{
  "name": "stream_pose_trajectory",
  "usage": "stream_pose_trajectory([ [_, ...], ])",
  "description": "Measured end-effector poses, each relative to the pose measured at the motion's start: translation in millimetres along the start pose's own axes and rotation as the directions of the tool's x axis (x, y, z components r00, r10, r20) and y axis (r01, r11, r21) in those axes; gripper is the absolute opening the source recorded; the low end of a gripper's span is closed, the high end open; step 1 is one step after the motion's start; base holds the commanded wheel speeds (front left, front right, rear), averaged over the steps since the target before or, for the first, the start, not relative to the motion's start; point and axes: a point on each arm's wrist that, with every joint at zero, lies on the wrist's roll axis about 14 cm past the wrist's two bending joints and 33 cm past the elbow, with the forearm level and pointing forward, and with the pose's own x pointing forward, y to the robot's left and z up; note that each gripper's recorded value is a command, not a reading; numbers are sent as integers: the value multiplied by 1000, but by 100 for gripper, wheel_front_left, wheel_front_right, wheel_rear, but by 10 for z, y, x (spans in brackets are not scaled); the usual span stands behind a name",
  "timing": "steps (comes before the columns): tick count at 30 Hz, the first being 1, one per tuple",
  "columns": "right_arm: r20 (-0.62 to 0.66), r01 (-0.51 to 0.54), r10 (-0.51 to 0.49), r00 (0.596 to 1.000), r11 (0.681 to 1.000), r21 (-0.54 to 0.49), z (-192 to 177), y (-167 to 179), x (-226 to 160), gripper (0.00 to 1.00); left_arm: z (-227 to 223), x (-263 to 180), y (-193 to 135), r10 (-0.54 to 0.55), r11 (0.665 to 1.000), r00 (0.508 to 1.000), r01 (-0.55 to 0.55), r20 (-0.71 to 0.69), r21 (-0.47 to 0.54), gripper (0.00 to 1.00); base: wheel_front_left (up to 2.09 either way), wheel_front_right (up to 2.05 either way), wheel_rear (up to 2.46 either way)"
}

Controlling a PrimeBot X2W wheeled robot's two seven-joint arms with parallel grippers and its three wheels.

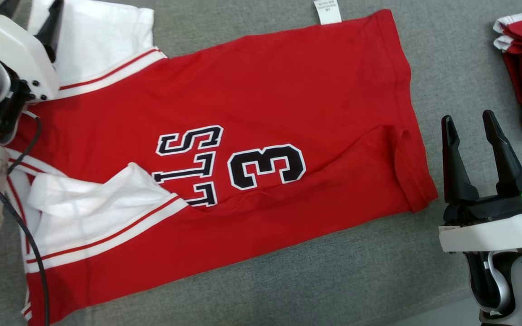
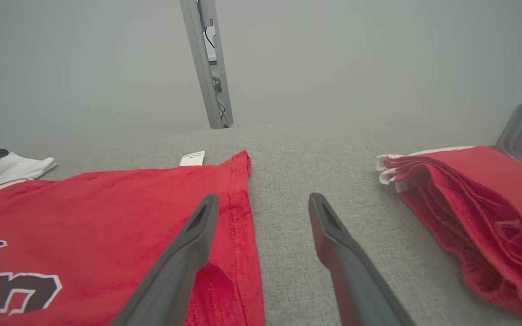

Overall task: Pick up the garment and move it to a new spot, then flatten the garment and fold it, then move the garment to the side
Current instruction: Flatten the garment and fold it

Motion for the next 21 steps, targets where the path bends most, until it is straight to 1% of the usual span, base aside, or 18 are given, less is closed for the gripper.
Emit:
stream_pose_trajectory([
  [5, -30, 31, -31, 999, 1000, -3, -127, -103, -26, 100, -197, 199, 84, 11, 1000, 998, -12, -58, -5, 100, 0, 0, 0],
  [6, -34, 34, -34, 999, 999, -3, -144, -113, -28, 100, -196, 226, 78, 9, 1000, 998, -9, -58, -8, 87, 0, 0, 0],
  [7, -37, 37, -37, 999, 999, -4, -153, -123, -21, 100, -214, 248, 67, 3, 1000, 998, -3, -69, -10, 36, 0, 0, 0],
  [8, -36, 37, -37, 999, 999, -5, -153, -129, -6, 100, -222, 263, 64, 0, 1000, 997, -1, -76, -11, 0, 0, 0, 0],
  [12, -19, 14, -14, 1000, 1000, -19, -83, -155, 149, 100, -230, 288, 66, -4, 1000, 997, 3, -82, -4, 0, 0, 0, 0],
  [16, 3, -27, 27, 1000, 999, -43, 84, -210, 472, 100, -183, 283, 65, -7, 1000, 998, 8, -66, 8, 0, 0, 0, 0],
  [19, -43, -73, 70, 997, 996, -60, 76, -202, 749, 100, -145, 264, 47, -11, 1000, 999, 13, -51, 22, 0, 0, 0, 0],
  [21, -94, -124, 118, 989, 990, -65, -1, -105, 913, 100, -126, 246, 15, -20, 999, 999, 21, -45, 24, 0, 0, 0, 0],
])
